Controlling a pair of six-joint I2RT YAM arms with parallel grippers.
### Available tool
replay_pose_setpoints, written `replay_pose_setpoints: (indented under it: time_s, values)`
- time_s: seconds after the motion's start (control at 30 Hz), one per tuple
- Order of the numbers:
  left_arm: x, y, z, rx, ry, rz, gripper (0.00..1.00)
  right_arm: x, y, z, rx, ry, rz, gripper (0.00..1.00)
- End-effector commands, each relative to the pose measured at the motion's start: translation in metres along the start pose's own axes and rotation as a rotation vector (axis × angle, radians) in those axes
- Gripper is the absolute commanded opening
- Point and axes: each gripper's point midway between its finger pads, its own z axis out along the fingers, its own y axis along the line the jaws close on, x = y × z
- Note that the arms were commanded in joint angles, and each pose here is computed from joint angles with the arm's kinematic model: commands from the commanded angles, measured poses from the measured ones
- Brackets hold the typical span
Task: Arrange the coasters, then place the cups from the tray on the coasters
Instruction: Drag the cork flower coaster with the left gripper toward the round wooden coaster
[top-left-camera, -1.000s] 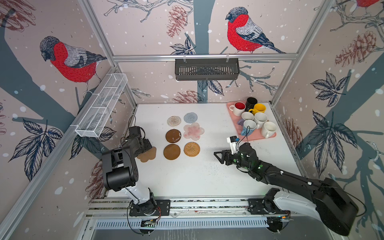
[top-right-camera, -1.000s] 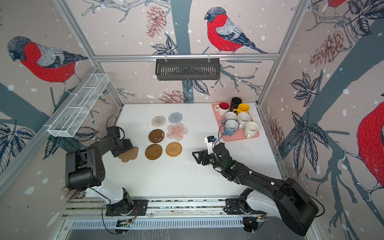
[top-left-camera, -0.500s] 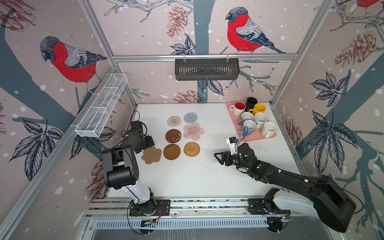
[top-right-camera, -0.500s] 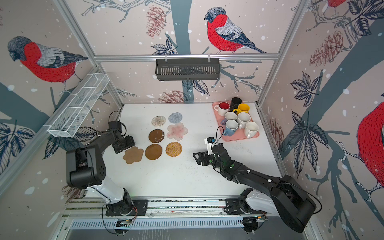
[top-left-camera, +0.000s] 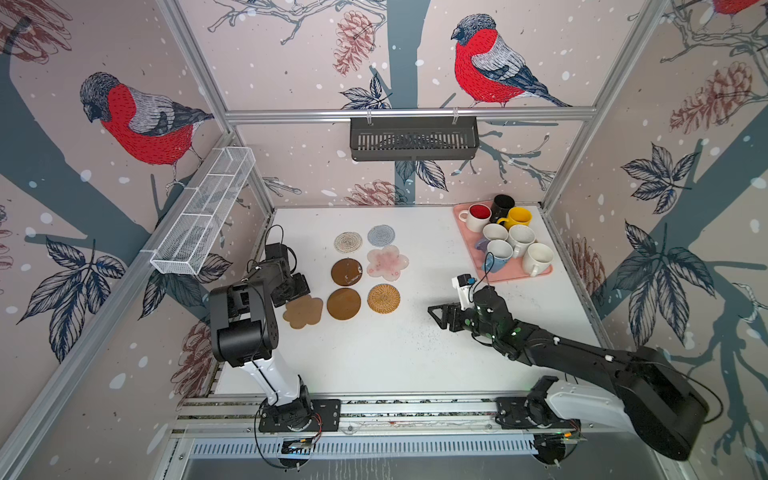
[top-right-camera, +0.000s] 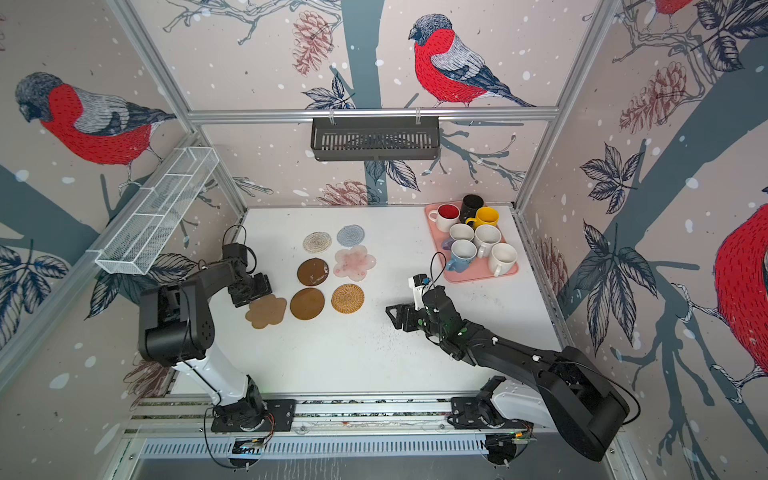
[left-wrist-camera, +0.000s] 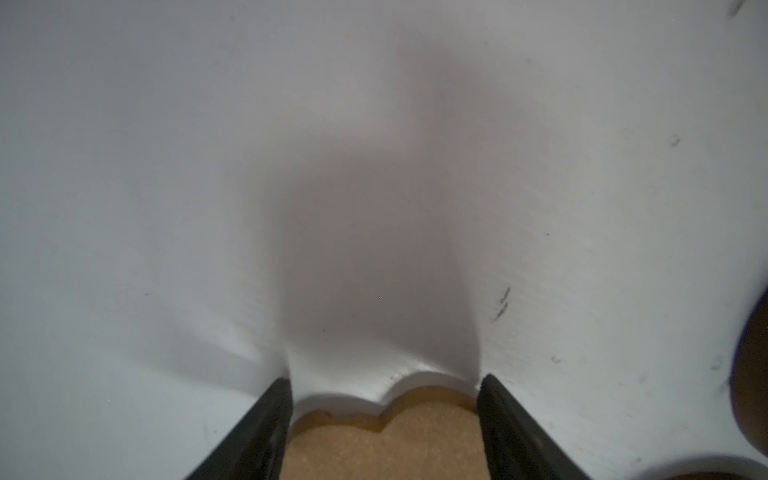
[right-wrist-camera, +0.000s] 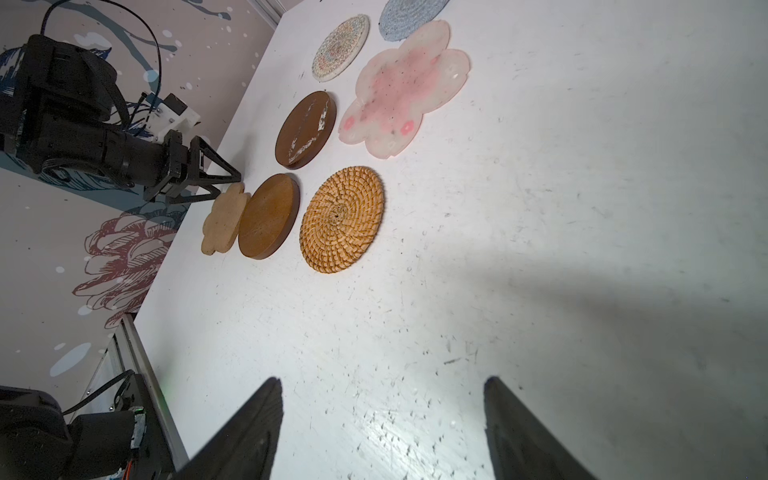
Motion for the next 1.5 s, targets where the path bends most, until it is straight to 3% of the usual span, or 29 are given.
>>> replay_pose_setpoints:
  time_s: [0.0, 0.3, 0.57, 1.17, 1.47]
  values:
    - [0.016, 0.003, 0.001, -0.001, 0.037, 0.001, 0.70, -0.006, 0.002, 0.000, -0.001, -0.023, -0.021, 0.76]
    - [0.047, 0.008, -0.001, -0.004, 0.067, 0.010, 0.68, -0.008, 0.002, -0.002, 0.005, -0.033, -0.024, 0.76]
    - [0.062, -0.009, -0.013, 0.023, 0.060, 0.015, 0.66, -0.009, 0.000, -0.002, 0.020, -0.037, -0.029, 0.76]
    - [0.095, -0.040, -0.026, 0.023, 0.029, -0.078, 0.63, -0.008, -0.005, -0.001, 0.059, -0.040, -0.042, 0.76]
    - [0.083, -0.039, -0.052, 0.010, -0.037, -0.098, 0.64, -0.008, -0.008, 0.001, 0.075, -0.036, -0.046, 0.76]
